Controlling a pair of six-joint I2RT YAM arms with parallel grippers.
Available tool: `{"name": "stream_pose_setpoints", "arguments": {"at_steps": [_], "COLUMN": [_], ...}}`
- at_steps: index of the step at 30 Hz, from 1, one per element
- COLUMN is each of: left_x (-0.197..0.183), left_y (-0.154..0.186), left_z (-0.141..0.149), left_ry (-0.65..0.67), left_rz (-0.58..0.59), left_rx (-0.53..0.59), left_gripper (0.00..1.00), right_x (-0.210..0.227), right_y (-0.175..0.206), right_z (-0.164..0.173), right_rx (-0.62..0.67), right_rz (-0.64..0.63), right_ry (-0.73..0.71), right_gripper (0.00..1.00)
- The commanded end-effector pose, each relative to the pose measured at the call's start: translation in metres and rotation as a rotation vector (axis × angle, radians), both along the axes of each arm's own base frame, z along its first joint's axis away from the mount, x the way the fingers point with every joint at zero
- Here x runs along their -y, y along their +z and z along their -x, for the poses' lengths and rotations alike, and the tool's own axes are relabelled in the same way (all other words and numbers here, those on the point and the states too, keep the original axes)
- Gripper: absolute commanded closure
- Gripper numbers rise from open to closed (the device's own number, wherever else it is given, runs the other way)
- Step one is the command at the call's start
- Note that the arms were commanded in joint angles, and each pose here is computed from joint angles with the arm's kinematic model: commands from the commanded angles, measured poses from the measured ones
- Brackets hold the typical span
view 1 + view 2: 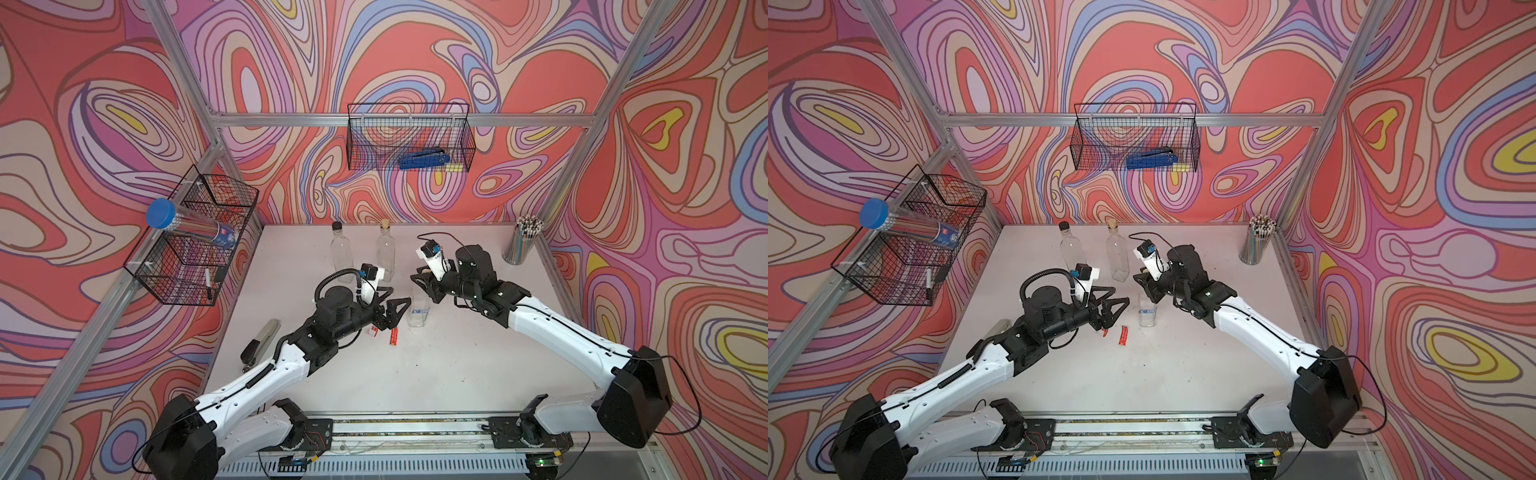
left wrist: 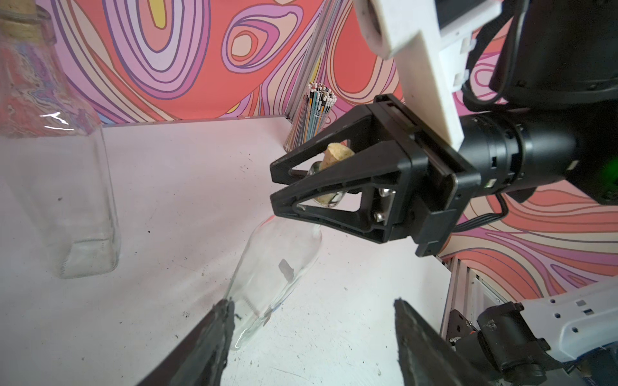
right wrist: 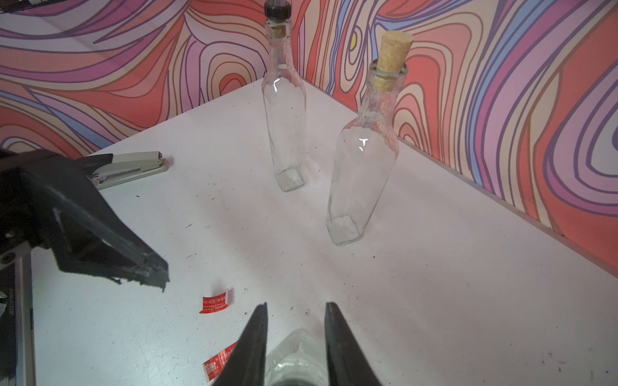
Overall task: Remove the label from the bottle
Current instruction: Place the bottle at the center of the board, then pick up the bottle from the center of the board.
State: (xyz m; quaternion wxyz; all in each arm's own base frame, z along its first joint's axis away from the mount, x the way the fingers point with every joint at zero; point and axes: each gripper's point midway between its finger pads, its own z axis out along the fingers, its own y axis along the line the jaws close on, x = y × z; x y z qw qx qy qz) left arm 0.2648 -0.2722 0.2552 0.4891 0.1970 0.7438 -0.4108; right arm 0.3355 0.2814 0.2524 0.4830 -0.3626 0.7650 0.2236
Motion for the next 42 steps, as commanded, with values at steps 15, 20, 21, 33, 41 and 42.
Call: {"name": "stream_pose_setpoints", "arguments": {"at_steps": [15, 20, 21, 33, 41, 42], "left_x": [0.010, 0.011, 0.011, 0.038, 0.054, 0.057], "left_y": [0.019, 0.022, 0.022, 0.012, 0.013, 0.013], "left_z": [-0.001, -0.006, -0.007, -0.045, -0.064, -0.065], "left_ry": [-0.047, -0.045, -0.041, -0.055, -0.068, -0.074], "left_rz": [0.002, -0.040, -0.049, -0.162, -0.176, -0.173], "left_rx": [0.074, 0.100, 0.102, 0.151, 0.217, 0.223], "left_gripper": [0.23, 0.22, 0.21, 0.18, 0.17, 0.17], "right_x": [-0.001, 0.010, 0.014, 0.064, 0.073, 0.072], "right_y": [0.026, 0.048, 0.052, 0.099, 0.107, 0.104], "right_z": [-0.003, 0.005, 0.006, 0.027, 0.041, 0.040], "right_rx": [-0.008, -0.016, -0.013, 0.003, 0.006, -0.001], "right_rz": [-0.070, -0.121, -0.130, -0.305, -0.321, -0.319], "right_ry": [-0.048, -0.095, -0.111, -0.328, -0.328, -0.330], "right_gripper": [0.26, 0.02, 0.02, 0.02, 0.02, 0.02]}}
